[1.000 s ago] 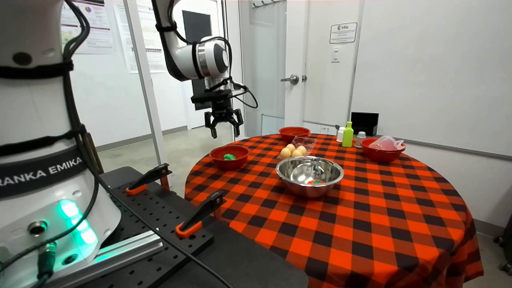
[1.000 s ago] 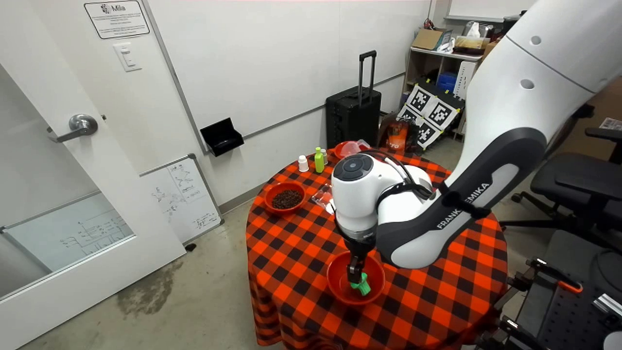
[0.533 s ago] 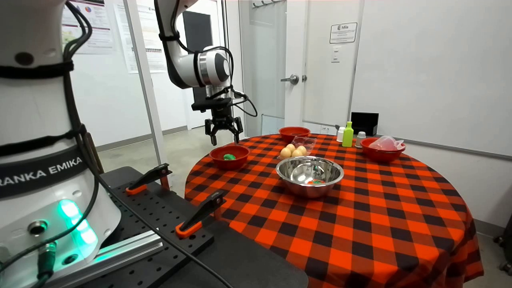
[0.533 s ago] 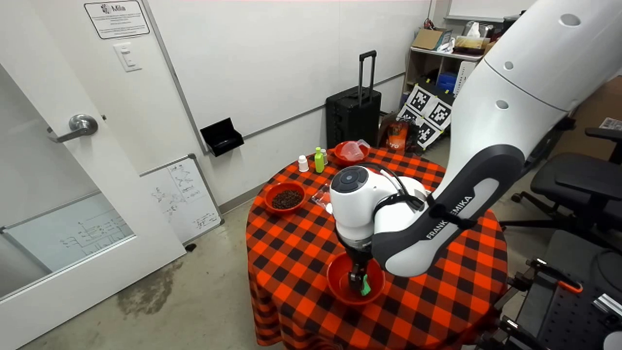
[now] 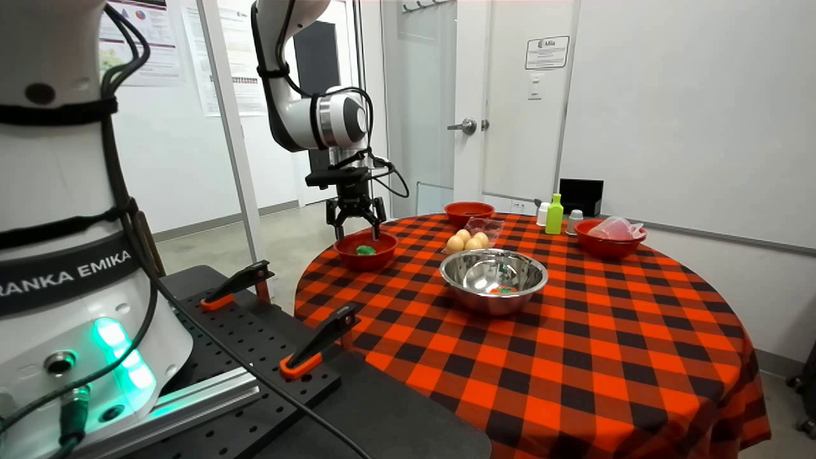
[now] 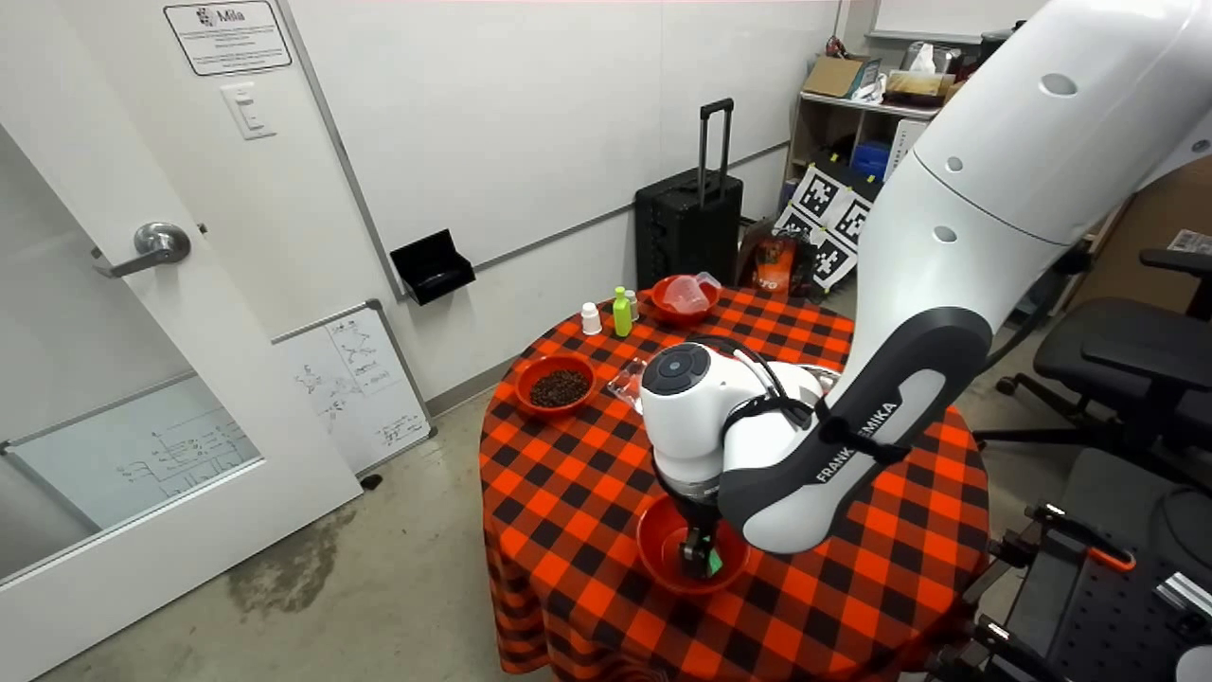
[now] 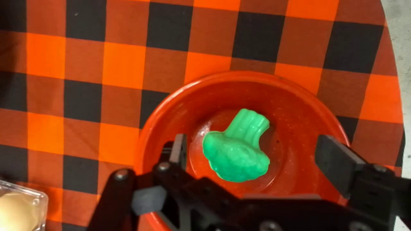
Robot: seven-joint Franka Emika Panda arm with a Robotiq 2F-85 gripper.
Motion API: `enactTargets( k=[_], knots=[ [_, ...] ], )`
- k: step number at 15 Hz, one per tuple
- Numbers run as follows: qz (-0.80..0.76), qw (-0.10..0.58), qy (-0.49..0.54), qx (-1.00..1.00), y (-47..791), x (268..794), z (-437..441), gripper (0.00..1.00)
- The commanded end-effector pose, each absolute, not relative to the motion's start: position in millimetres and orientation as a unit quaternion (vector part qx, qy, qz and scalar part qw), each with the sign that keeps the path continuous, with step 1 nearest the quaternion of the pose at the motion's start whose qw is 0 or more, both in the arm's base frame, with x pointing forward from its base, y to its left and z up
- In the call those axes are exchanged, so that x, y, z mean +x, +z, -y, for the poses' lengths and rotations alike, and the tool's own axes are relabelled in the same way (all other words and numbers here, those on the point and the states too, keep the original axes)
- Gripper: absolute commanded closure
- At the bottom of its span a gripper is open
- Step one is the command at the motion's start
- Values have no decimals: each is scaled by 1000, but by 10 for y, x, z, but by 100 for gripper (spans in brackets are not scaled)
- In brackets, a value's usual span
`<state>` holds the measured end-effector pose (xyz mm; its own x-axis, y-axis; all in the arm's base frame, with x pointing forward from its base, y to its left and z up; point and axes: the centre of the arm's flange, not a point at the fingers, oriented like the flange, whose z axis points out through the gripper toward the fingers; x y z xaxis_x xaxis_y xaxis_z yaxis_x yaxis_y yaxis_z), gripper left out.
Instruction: Put the broccoli toy on the table
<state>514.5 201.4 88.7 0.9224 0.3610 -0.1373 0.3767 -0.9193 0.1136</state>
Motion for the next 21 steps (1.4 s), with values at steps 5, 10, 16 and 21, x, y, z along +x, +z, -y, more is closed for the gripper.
enactTargets(
  k=[5, 10, 16, 21],
  knots=[
    [-198, 67, -63, 976, 625, 5262, -2085, 0],
    [-209, 67, -63, 974, 506, 5355, -2075, 0],
    [-215, 69, -62, 972, 411, 5459, -2059, 26],
    [-214, 72, -62, 972, 393, 5484, -2039, 52]
  ],
)
